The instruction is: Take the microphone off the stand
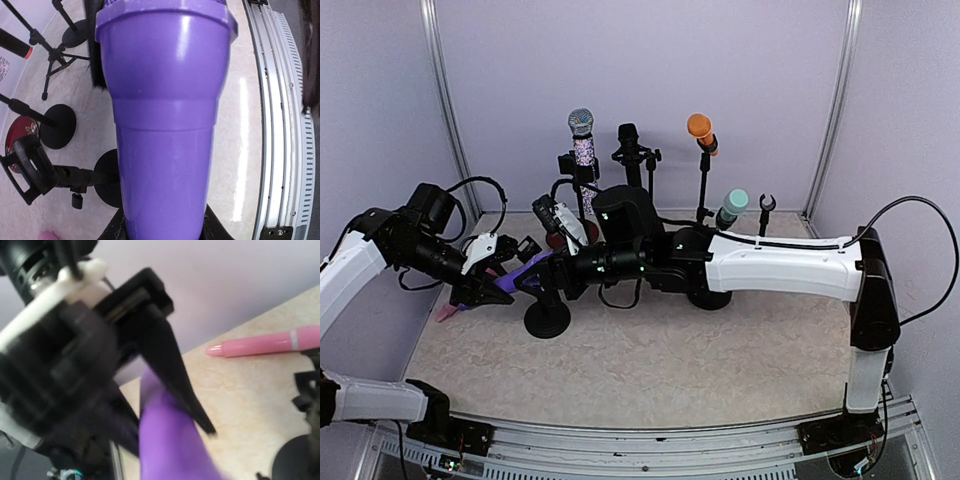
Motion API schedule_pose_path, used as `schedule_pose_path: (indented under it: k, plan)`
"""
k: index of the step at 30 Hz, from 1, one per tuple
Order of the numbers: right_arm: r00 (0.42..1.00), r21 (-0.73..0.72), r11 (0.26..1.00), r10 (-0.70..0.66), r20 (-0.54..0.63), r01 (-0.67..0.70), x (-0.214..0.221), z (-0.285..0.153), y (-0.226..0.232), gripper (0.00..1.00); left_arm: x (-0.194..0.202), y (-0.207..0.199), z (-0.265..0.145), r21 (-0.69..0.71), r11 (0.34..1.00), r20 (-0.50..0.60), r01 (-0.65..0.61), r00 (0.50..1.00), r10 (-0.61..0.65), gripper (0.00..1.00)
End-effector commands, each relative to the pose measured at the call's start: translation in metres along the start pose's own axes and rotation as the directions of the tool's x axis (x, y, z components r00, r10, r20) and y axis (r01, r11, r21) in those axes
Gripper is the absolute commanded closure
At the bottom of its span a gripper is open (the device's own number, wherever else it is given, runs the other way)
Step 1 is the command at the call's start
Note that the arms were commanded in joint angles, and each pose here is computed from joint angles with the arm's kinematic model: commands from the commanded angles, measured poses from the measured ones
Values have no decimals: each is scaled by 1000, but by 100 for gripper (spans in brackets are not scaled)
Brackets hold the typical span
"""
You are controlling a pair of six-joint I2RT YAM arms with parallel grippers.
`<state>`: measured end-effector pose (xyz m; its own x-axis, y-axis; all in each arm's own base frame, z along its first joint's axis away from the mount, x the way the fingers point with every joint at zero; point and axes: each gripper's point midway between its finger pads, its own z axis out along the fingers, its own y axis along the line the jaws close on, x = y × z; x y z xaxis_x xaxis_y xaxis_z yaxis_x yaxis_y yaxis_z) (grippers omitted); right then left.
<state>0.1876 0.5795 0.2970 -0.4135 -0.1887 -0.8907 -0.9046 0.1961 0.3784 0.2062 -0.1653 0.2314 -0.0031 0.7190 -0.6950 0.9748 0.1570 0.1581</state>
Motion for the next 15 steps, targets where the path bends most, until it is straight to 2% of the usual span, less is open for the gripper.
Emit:
schedule_pose_path:
  k: [1, 4, 8, 12, 15]
  plan:
    - [993, 16, 999, -32, 118, 31, -42, -36, 5, 13, 33, 26, -14, -121, 990, -82, 67, 994, -77, 78]
    - [990, 61, 998, -42, 133, 34, -44, -49, -5, 7, 60, 36, -32, -183, 979, -122, 89, 986, -113, 78]
    - [988, 118, 992, -50, 143, 33, -46, -61, -20, 6, 114, 44, -48, -264, 957, -212, 124, 960, -183, 78]
    - [987, 177, 983, -78, 143, 52, -45, -72, -28, 5, 171, 49, -60, -330, 910, -248, 252, 907, -341, 77]
    - [987, 220, 974, -87, 134, 56, -41, -78, -35, 5, 201, 55, -72, -388, 853, -212, 349, 867, -451, 73]
